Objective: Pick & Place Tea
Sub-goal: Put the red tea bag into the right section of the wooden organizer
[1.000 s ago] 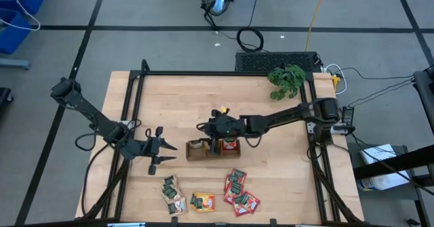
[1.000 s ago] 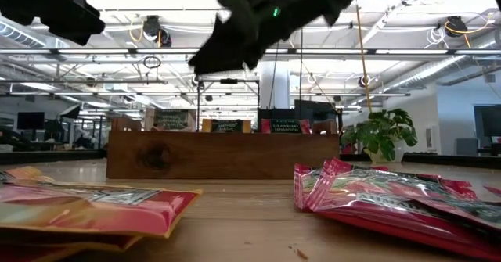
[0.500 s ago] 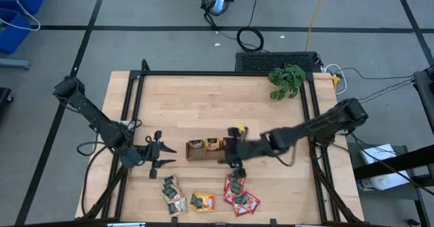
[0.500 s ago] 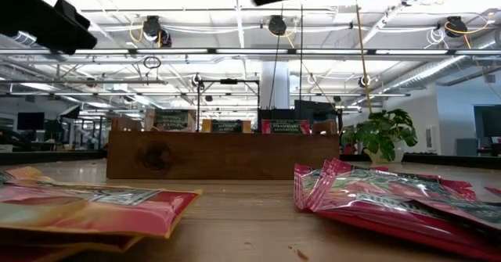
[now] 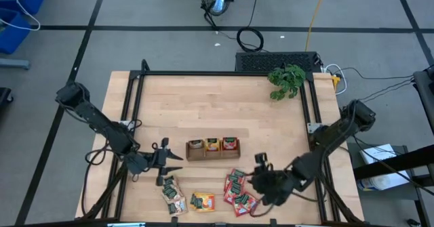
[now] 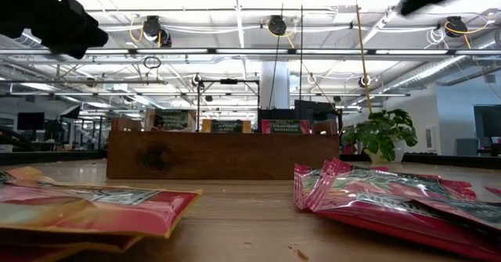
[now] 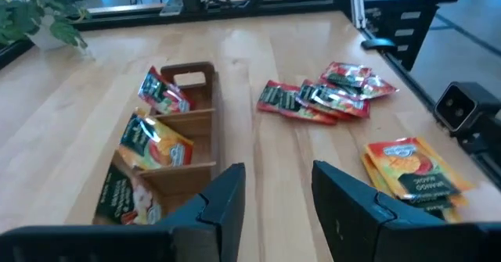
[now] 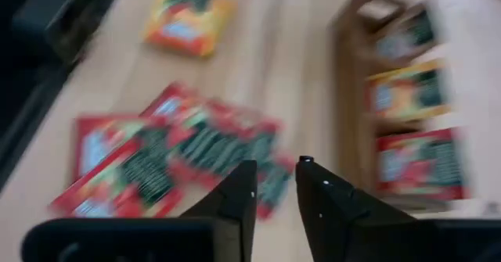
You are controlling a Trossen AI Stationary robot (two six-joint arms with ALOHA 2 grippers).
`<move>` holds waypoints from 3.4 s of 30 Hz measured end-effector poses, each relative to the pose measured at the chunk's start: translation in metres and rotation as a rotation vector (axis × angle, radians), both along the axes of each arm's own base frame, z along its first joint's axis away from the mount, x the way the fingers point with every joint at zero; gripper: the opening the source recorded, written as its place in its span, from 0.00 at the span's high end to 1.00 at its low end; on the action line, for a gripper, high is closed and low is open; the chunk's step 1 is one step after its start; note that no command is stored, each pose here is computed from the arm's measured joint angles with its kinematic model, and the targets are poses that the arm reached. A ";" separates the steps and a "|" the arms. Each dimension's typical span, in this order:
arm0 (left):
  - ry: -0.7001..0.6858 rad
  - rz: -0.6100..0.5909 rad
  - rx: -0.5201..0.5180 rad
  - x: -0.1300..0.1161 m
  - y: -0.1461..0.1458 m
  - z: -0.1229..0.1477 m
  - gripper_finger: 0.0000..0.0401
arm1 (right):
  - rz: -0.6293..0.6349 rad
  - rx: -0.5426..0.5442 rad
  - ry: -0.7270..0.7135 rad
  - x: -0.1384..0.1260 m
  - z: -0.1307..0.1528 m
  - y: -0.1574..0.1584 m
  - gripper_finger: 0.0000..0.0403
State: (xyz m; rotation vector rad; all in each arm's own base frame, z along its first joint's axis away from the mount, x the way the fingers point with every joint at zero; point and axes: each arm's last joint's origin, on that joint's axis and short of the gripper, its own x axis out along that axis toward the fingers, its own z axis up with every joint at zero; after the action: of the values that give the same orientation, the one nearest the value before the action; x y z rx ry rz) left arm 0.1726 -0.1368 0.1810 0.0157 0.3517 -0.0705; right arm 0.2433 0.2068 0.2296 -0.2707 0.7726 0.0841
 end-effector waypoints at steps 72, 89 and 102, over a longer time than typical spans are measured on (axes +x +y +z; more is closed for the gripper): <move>0.026 -0.024 0.009 0.004 -0.005 -0.010 0.62 | 0.097 0.490 0.072 0.007 -0.130 -0.018 0.74; 0.049 -0.020 0.020 0.003 -0.004 -0.012 0.62 | 0.142 0.437 0.059 0.005 -0.124 -0.020 1.00; 0.048 -0.020 0.020 0.003 -0.004 -0.012 0.62 | 0.167 0.381 -0.079 -0.001 -0.059 -0.024 1.00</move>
State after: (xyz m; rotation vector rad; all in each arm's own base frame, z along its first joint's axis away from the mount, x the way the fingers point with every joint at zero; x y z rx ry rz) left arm 0.1760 -0.1406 0.1689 0.0370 0.4000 -0.0874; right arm 0.2428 0.1830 0.1711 0.0248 0.6395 0.3715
